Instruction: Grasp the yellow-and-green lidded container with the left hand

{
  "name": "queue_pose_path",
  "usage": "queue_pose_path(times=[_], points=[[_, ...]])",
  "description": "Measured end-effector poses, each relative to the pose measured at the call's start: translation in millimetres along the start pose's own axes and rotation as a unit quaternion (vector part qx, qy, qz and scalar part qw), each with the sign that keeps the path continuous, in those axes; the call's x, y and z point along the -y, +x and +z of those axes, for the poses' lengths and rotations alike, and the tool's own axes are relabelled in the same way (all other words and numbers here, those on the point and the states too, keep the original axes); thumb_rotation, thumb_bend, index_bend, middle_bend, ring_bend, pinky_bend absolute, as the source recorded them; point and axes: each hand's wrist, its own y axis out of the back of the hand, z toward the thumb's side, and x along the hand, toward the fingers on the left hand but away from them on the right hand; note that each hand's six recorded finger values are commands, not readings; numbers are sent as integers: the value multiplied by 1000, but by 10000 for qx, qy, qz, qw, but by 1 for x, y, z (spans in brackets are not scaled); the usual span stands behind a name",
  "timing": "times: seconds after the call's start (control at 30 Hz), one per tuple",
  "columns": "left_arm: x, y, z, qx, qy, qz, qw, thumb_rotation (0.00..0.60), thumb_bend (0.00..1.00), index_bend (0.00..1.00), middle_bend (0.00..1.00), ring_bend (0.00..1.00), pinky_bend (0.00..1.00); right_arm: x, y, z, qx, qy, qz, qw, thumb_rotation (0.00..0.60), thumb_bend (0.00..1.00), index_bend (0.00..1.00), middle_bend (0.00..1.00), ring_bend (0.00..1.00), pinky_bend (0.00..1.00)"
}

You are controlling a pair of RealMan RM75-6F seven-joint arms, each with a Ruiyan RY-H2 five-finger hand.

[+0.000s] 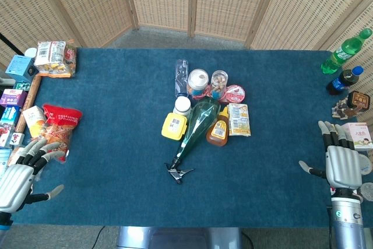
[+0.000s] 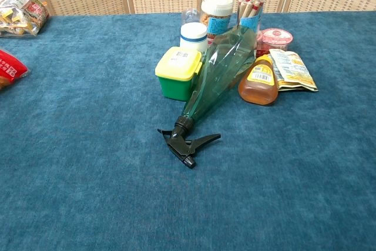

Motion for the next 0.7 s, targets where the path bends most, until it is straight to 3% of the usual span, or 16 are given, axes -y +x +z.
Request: queue_pose_path(times=[0.7], points=[[5,6,2,135,12,-129,9998,600,243,256,178,0,0,0,5,-1,11,-188,135,9997,515,0,0,90,0,101]])
